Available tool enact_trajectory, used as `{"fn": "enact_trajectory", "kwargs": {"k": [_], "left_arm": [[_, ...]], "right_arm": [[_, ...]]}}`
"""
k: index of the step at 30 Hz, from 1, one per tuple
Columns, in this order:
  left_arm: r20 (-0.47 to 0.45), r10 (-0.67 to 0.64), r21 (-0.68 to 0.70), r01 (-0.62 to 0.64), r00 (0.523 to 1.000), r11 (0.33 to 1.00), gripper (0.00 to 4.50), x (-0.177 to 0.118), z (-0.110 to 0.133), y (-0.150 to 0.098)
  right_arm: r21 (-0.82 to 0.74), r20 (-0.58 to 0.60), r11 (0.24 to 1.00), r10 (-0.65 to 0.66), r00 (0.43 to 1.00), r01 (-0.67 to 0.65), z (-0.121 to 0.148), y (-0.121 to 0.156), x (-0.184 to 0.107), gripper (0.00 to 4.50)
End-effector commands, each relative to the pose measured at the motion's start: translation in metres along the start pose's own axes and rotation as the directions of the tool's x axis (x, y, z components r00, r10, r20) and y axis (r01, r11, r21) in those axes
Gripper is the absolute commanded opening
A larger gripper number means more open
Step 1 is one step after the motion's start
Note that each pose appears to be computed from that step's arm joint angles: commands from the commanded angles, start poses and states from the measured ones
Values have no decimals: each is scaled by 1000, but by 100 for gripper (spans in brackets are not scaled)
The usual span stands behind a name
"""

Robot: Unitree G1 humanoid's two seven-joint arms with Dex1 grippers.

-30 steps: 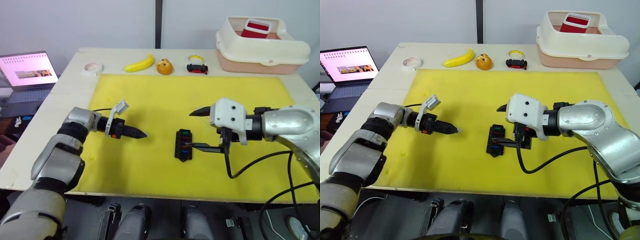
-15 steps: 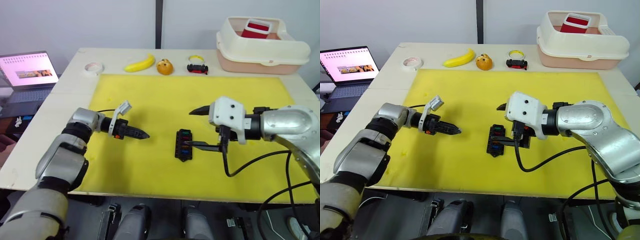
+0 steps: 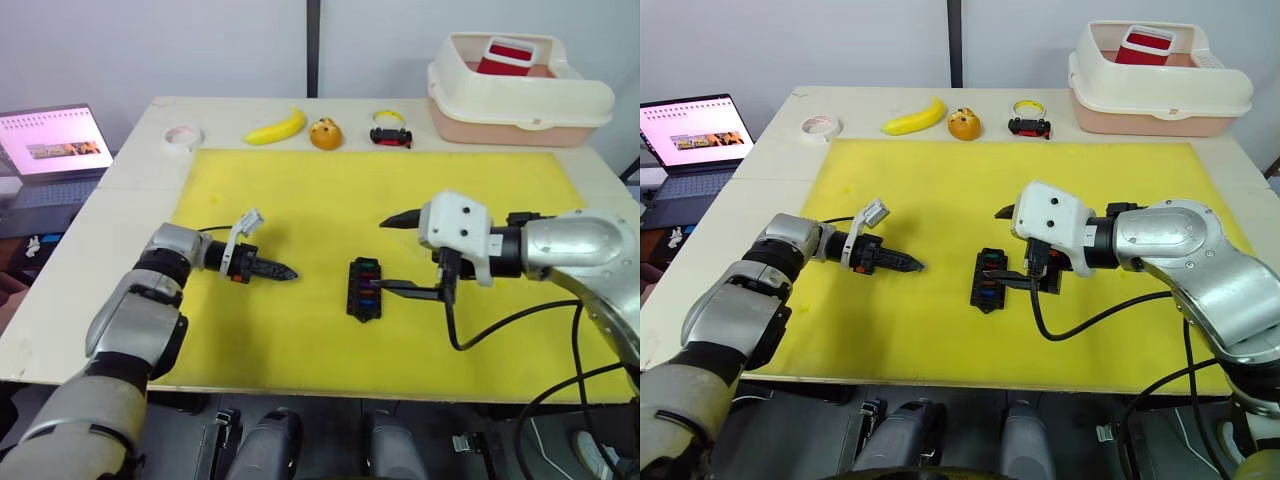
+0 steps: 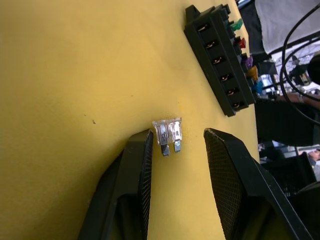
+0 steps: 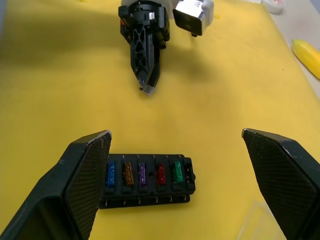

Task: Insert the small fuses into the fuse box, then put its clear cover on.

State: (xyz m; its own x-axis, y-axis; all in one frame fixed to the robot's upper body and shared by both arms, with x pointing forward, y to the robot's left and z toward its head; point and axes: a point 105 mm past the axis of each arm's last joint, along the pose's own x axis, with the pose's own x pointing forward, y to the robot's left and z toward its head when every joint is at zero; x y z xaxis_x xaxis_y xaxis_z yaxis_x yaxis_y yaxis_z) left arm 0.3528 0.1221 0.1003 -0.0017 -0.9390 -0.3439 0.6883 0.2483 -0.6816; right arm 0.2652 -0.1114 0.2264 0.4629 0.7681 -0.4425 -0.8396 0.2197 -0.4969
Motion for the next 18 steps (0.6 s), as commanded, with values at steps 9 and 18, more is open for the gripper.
{"fn": "enact_trajectory", "kwargs": {"k": [9, 18], "left_arm": [[-2, 54, -19, -54, 999, 998, 8, -9, -9, 10], [41, 22, 58, -24, 999, 998, 8, -13, 0, 3]], "right_arm": [[-50, 22, 999, -6, 1000, 7, 8, -4, -1, 450], [-44, 15, 999, 0, 1000, 1, 8, -1, -1, 450]]}}
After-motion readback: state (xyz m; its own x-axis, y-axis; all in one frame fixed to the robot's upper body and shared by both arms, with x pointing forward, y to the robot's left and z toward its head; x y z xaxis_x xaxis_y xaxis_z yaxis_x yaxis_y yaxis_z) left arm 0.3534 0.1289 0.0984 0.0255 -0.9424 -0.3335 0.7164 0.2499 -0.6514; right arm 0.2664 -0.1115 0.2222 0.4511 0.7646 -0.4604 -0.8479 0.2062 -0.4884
